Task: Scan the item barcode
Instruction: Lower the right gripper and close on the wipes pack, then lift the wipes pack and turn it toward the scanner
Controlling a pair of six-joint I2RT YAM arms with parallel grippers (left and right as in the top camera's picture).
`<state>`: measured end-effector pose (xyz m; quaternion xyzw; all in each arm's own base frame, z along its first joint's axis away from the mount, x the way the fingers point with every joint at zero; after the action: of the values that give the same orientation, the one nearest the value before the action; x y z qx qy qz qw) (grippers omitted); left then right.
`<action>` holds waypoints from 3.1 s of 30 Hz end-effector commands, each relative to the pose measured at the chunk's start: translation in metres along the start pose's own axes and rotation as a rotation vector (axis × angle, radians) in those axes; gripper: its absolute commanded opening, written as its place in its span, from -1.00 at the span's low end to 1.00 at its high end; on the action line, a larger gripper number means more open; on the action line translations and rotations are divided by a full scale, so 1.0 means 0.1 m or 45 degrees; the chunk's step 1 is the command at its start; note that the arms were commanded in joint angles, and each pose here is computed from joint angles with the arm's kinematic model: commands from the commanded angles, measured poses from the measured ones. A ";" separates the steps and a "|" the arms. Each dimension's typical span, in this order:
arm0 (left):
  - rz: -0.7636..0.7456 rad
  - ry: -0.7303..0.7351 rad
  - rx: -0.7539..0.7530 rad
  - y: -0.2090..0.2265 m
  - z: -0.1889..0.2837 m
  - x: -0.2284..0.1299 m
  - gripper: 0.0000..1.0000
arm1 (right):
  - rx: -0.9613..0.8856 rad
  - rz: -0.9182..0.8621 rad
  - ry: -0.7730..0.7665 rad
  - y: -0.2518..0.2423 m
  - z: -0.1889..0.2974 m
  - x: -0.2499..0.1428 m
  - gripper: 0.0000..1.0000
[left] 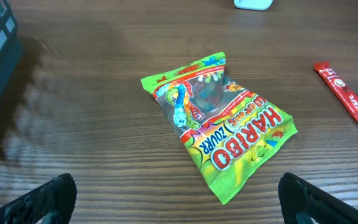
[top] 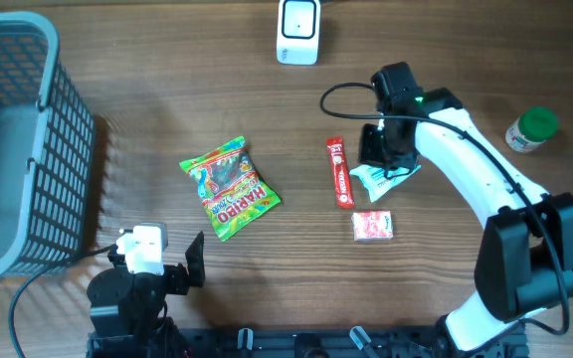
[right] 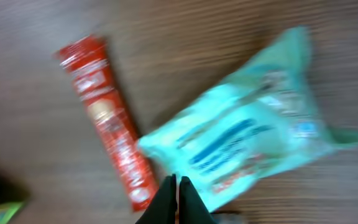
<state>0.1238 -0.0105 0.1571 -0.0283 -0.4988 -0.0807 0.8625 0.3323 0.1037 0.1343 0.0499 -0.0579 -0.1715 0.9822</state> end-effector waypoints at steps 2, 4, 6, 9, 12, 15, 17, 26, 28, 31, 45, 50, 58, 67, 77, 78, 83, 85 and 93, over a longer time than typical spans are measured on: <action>-0.022 -0.005 -0.002 0.00 -0.01 -0.01 1.00 | -0.245 -0.147 -0.225 -0.21 0.07 0.21 -0.91; -0.022 -0.005 -0.002 0.00 -0.01 -0.01 1.00 | -0.290 -0.189 -0.273 -0.25 0.08 0.25 -0.92; -0.023 -0.005 -0.002 0.00 -0.01 -0.01 1.00 | -0.333 -0.203 -0.317 -0.28 0.09 0.28 -0.91; -0.022 -0.005 -0.002 0.00 -0.01 -0.01 1.00 | -0.354 -0.200 -0.303 -0.29 -0.03 0.29 -0.91; -0.023 -0.005 -0.002 0.00 -0.01 -0.01 1.00 | -0.372 -0.194 -0.229 -0.31 -0.34 0.24 -0.91; -0.023 -0.005 -0.001 0.00 -0.01 -0.01 1.00 | -0.381 -0.192 -0.087 -0.33 -0.70 0.11 -0.91; -0.023 -0.005 -0.002 0.00 -0.01 -0.01 1.00 | -0.387 -0.191 -0.014 -0.34 -0.86 0.06 -0.91; -0.023 -0.005 -0.002 0.00 -0.01 -0.01 1.00 | -0.292 -0.222 -0.116 -0.09 0.05 0.33 -0.91; -0.023 -0.005 -0.002 0.00 -0.01 -0.01 1.00 | -0.243 -0.227 -0.174 -0.05 0.37 0.37 -0.91; -0.023 -0.005 -0.002 0.00 -0.01 -0.01 1.00 | -0.238 -0.233 -0.226 -0.09 0.56 0.35 -0.91; -0.022 -0.005 -0.002 0.00 -0.01 -0.01 1.00 | -0.372 -0.471 0.023 -0.68 -0.69 -0.50 -0.91; -0.022 -0.005 -0.002 0.00 -0.01 -0.01 1.00 | -0.220 -0.323 0.100 -0.51 -0.48 -0.32 -0.91; -0.023 -0.005 -0.002 0.00 -0.01 -0.01 1.00 | -0.151 -0.257 0.041 -0.21 0.51 -0.04 0.05; -0.023 -0.005 -0.002 0.00 -0.01 -0.01 1.00 | -0.272 0.080 -0.092 0.08 0.48 -0.33 1.00; -0.023 -0.005 -0.001 0.00 -0.01 -0.01 1.00 | -0.556 0.239 -0.266 0.03 -0.11 -0.45 0.99; -0.023 -0.004 -0.001 0.00 -0.01 -0.01 1.00 | -0.587 0.246 -0.272 0.02 -0.15 -0.44 0.99; -0.023 -0.005 -0.001 0.00 -0.01 -0.01 1.00 | -0.670 0.336 -0.230 0.01 -0.41 -0.41 0.99; -0.023 -0.005 -0.001 0.00 -0.01 -0.01 1.00 | -0.696 0.344 -0.200 -0.01 -0.49 -0.43 0.98; -0.023 -0.005 -0.002 0.00 -0.01 -0.01 1.00 | -0.752 0.366 -0.112 -0.07 -0.67 -0.50 0.99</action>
<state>0.1237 -0.0105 0.1571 -0.0283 -0.4986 -0.0807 0.8626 0.2970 0.1241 0.0776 -0.2301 -0.0796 -0.0557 0.9683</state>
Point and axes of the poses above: each gripper's point midway between its finger pads, its own z axis back along the fingers, its own y axis along the line the jaws close on, x = y × z, the point moved 7 cm from there along z, back along the fingers, and after that the axes turned 9 degrees about -z, right-handed, at the moved point
